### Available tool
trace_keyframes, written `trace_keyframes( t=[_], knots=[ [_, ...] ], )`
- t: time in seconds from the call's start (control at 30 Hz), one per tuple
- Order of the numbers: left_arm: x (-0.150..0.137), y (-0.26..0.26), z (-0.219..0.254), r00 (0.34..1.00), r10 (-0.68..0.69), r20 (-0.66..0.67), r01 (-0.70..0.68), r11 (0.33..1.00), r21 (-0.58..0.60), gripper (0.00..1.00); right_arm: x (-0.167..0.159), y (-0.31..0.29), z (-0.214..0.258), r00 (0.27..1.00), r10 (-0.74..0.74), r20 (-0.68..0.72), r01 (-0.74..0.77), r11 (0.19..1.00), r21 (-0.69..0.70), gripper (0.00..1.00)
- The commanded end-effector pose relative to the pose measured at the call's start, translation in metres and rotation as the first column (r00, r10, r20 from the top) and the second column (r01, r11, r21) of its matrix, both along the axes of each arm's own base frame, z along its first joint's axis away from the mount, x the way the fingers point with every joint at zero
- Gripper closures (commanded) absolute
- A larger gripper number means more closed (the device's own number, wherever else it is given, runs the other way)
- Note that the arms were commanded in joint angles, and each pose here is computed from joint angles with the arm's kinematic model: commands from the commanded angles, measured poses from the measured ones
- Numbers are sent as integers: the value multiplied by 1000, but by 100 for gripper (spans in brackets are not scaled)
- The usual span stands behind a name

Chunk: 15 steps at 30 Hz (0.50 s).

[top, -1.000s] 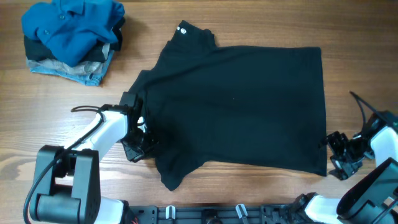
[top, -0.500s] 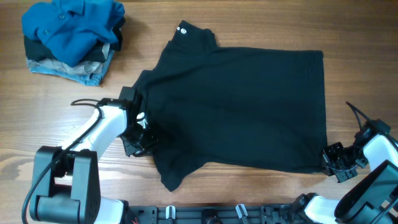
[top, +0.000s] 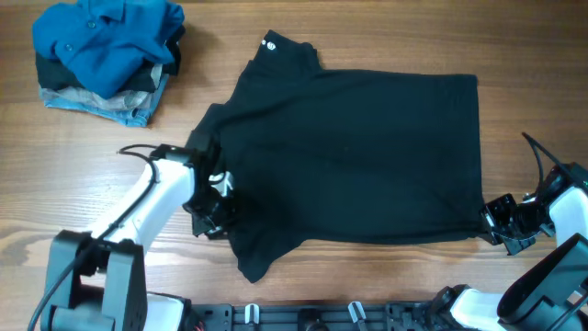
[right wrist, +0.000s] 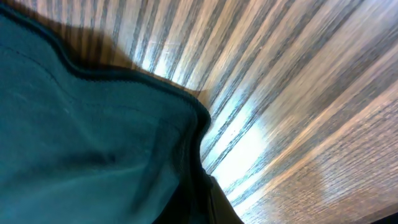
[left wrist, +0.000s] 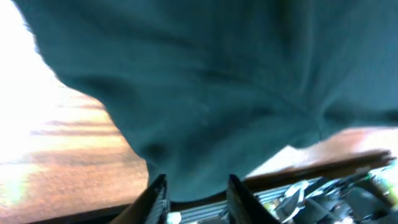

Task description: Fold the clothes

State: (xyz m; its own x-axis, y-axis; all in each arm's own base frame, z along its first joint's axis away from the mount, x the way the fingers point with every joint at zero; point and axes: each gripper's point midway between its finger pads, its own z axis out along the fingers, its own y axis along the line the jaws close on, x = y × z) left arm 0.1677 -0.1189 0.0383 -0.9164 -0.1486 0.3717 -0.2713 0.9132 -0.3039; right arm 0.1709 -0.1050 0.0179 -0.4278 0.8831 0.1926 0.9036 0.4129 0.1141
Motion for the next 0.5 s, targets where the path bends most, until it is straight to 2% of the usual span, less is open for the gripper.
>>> trace_keyframes(
  t=[0.0,0.07,0.13,0.2,0.27,0.33,0.47],
  knots=[
    [-14,-12,5,999,-31,-30,31,1000,-6,62,8,0,3,999,19,29,-19,1000,9,96],
    [-28,-12,2,996,-21,-82,22,1000,18,57,8,-1,3,999,20,31,-20,1000,7,96],
    [-40,-12,-1,991,10,-134,-4,999,48,37,8,-1,3,999,20,31,-20,1000,7,96],
    [-52,-11,-5,983,38,-178,-26,997,73,28,8,-1,3,999,19,32,-20,1000,6,96],
    [-64,-8,-9,971,79,-224,-56,993,108,25,9,-1,3,999,20,34,-20,1000,5,96],
    [-77,-9,-14,952,134,-276,-105,988,116,26,10,-2,3,999,20,37,-20,1000,2,96],
    [-75,-11,-23,954,149,-259,-127,987,100,30,10,-3,3,999,21,40,-21,1000,-1,96]
  ],
)
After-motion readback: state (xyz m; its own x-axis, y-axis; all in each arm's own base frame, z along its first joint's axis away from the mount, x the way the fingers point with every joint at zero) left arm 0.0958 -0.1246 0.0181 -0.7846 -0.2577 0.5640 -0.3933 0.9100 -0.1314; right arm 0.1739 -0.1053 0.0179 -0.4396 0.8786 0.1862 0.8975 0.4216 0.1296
